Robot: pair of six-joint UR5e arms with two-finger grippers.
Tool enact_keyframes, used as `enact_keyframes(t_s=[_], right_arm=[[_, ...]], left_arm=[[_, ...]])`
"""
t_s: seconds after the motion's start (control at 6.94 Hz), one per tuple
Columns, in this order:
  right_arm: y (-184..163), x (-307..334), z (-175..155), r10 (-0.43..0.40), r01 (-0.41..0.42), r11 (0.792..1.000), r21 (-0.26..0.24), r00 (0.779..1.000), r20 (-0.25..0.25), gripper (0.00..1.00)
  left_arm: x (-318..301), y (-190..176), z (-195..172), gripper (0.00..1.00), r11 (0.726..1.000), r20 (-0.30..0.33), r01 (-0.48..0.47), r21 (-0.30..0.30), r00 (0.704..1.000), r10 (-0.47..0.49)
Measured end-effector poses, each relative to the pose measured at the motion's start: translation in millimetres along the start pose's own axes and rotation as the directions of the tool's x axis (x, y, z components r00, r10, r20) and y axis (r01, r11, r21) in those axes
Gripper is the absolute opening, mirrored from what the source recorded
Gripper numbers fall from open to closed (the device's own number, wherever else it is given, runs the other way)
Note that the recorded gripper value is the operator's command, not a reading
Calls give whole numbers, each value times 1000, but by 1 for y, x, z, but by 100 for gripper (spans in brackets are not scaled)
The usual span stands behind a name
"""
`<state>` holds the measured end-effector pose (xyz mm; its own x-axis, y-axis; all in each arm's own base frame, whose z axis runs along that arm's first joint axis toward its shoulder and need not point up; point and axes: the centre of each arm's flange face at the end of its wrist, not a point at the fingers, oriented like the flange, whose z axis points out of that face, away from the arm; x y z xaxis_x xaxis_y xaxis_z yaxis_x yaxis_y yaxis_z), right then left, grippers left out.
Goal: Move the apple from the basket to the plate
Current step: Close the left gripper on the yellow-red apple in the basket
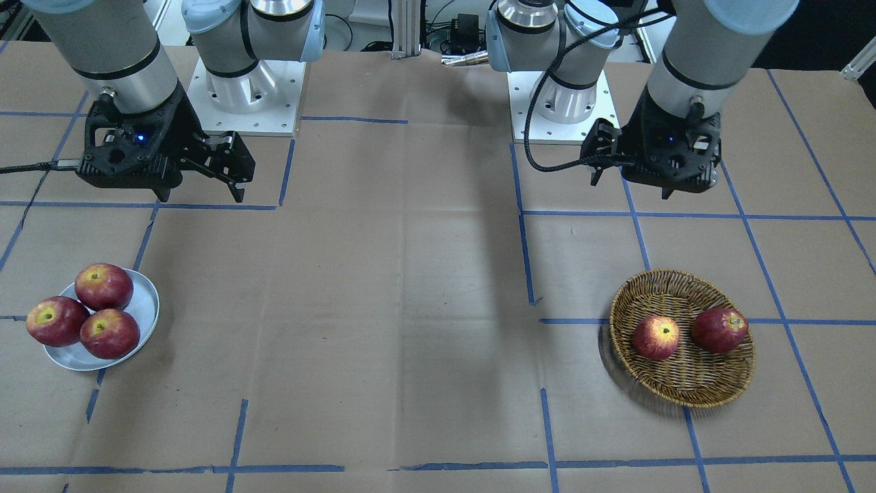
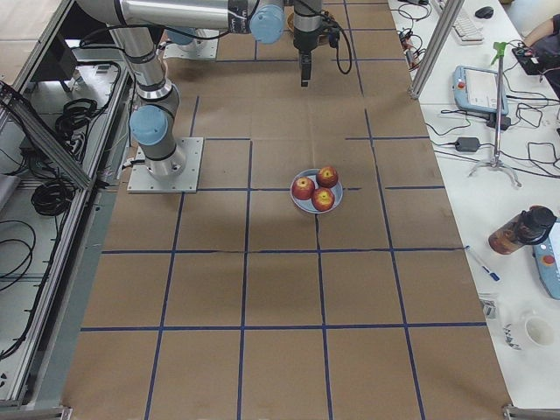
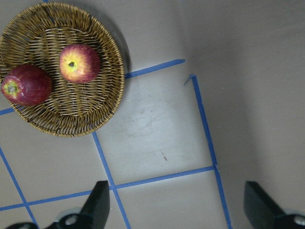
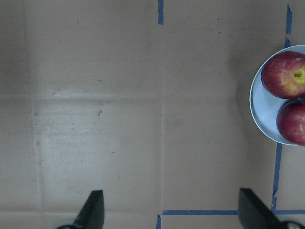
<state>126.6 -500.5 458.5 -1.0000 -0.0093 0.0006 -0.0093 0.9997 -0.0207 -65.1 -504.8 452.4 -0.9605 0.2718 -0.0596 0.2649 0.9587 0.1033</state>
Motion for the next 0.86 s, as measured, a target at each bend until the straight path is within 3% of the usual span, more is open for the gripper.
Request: enact_keyframes(t_s=[0.43,0.86], right_arm=[[0,0,0,0,0,1000,1,1000,0,100],[0,0,0,0,0,1000,1,1000,1,100]], left_arm=[[-81,-24,118,99,999,5,-47,27,999,47],[-110,-58,199,99,995,11,-88,42,996,87]])
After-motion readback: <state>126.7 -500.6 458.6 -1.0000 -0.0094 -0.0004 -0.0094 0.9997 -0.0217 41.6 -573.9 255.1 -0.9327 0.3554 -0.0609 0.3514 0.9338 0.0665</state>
